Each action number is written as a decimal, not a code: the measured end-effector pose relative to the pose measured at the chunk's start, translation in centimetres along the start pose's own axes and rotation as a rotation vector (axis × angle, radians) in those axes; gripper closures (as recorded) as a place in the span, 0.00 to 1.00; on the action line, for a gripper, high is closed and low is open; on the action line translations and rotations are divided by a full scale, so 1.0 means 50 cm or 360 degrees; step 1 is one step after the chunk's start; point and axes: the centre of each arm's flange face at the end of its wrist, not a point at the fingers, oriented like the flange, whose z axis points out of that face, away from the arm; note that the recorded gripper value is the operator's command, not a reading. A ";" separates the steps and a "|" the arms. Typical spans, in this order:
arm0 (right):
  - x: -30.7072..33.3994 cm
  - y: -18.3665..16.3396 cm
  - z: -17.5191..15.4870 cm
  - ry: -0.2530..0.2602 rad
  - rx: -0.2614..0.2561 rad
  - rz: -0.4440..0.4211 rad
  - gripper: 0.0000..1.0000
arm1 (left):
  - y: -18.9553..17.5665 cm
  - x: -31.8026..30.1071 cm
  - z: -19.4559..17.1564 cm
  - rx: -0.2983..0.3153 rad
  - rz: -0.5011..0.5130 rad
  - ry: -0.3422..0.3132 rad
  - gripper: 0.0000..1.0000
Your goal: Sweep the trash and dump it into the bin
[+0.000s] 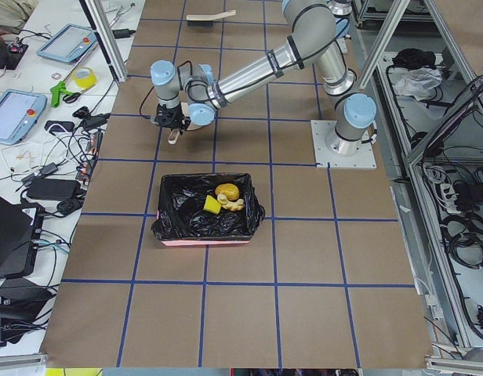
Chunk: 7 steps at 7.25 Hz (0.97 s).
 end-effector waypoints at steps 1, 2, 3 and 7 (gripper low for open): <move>0.000 0.000 0.000 -0.0001 0.0000 0.0000 0.00 | 0.002 -0.008 0.005 -0.0004 -0.0002 -0.0012 0.14; 0.000 0.000 0.000 -0.0001 0.0000 0.0001 0.00 | 0.004 -0.012 0.008 -0.0007 -0.0001 -0.0019 0.04; 0.000 0.000 0.000 -0.0001 0.0000 0.0001 0.00 | 0.004 -0.014 0.006 -0.0007 0.0008 -0.0018 0.02; 0.000 0.000 0.000 -0.0001 0.0000 0.0001 0.00 | 0.005 -0.019 -0.078 0.0033 0.0138 0.0058 0.01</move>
